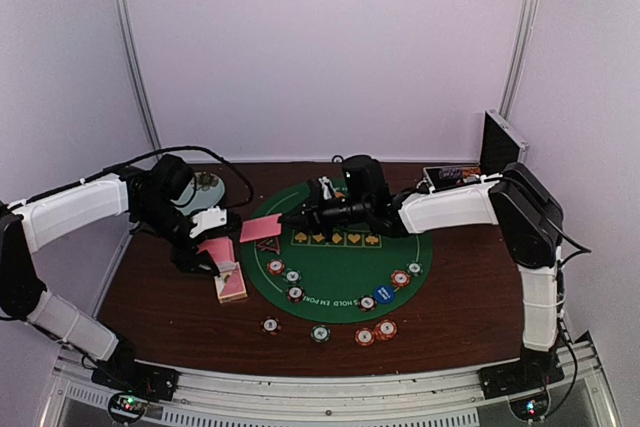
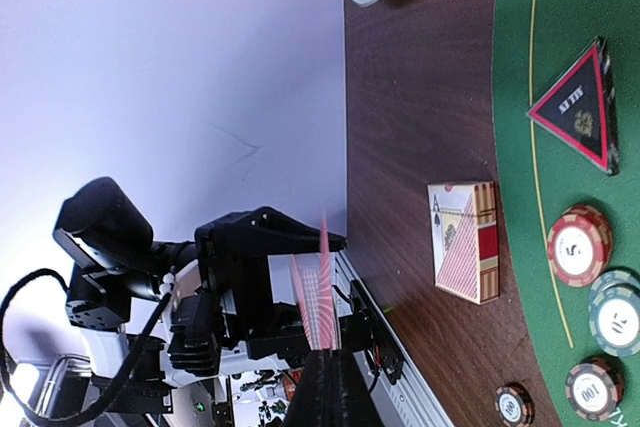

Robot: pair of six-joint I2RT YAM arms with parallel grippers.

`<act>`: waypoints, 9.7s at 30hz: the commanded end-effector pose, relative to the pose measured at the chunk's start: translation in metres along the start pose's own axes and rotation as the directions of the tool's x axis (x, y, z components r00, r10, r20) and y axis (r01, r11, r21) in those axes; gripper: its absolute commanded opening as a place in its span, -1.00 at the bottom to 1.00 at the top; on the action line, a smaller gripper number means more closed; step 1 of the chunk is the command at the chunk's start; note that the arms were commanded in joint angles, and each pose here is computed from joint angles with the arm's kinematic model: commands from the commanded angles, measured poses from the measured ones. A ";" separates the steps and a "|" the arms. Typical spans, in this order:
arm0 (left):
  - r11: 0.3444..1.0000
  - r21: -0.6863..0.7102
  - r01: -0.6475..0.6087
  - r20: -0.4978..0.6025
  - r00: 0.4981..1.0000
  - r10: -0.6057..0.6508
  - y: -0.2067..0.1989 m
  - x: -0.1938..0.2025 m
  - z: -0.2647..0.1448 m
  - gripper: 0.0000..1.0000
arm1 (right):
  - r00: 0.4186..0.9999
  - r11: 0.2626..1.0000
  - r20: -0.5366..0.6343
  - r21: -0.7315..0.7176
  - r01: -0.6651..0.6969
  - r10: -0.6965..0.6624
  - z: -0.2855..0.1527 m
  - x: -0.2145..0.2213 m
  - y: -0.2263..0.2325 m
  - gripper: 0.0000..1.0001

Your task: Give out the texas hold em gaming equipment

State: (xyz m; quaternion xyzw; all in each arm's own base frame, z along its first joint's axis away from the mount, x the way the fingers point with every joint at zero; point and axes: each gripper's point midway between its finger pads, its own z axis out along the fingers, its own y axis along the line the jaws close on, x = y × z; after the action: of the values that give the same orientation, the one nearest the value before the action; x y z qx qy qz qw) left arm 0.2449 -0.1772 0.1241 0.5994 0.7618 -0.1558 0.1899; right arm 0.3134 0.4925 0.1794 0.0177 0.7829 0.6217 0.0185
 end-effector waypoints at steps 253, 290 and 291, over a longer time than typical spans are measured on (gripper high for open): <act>0.996 0.060 0.066 0.100 0.992 -0.072 -0.005 -0.048 -0.024 -1.00 | 0.918 0.905 0.211 0.341 0.254 -0.337 -0.106 -0.105 -0.013 0.63; 0.993 0.077 0.089 0.144 0.985 -0.099 0.004 -0.069 -0.028 -1.00 | 0.967 0.960 -0.021 -0.125 0.251 -0.256 0.055 0.051 0.046 0.66; 0.993 0.076 0.089 0.143 0.985 -0.099 0.004 -0.068 -0.028 -1.00 | 0.967 0.961 -0.022 -0.126 0.247 -0.252 0.056 0.051 0.045 0.65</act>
State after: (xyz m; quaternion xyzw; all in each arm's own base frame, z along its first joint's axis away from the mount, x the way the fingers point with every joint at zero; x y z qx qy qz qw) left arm 0.2571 -0.2146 0.1703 0.5530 0.7770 -0.2257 0.1986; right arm 0.2691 0.5502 0.1953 -0.0852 0.7599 0.6392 0.0820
